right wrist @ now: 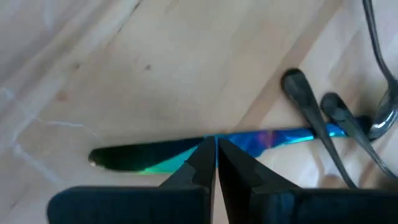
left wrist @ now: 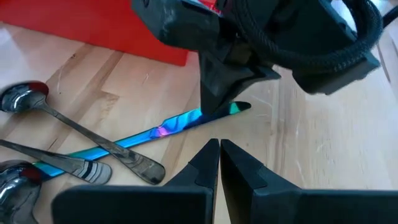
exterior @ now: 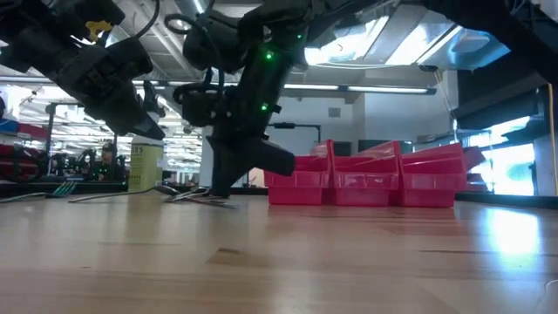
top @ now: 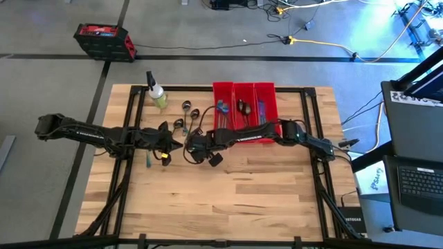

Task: Sort silverware
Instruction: Put the blue knife into the right red silverware bin

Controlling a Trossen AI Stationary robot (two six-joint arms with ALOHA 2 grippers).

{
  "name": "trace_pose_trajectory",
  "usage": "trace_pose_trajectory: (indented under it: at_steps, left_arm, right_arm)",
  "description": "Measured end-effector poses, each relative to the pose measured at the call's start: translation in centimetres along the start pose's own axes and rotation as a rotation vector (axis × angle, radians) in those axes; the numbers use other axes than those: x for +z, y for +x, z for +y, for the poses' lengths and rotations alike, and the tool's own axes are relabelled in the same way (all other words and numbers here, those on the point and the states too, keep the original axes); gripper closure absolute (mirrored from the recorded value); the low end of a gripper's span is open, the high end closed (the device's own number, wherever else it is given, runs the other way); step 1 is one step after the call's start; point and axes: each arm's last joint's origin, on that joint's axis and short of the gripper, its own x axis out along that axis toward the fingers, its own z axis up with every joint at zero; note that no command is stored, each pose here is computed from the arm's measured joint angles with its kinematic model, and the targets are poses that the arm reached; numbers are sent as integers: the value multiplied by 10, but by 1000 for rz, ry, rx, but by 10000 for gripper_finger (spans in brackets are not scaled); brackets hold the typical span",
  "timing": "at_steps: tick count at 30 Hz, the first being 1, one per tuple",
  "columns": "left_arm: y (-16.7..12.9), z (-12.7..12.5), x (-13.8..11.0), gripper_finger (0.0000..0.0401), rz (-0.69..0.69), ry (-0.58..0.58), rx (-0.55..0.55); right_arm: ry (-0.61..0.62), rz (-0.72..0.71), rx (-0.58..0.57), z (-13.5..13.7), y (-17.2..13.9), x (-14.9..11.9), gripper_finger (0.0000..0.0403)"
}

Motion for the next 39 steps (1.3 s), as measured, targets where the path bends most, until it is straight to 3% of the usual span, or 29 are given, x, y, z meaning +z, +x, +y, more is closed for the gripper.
trace_pose_trajectory:
  at_steps: [15,25,39]
  left_arm:
    - [0,0,0,401,0,-6,2]
    - [0,0,0,401,0,-6,3]
    - [0,0,-4,401,45,-18,-15]
  right_arm:
    - [-14,49,11,4,7,-4,403]
    - [68,84,57,11,5,-5,403]
    - [147,125,143,66,-12,29,403]
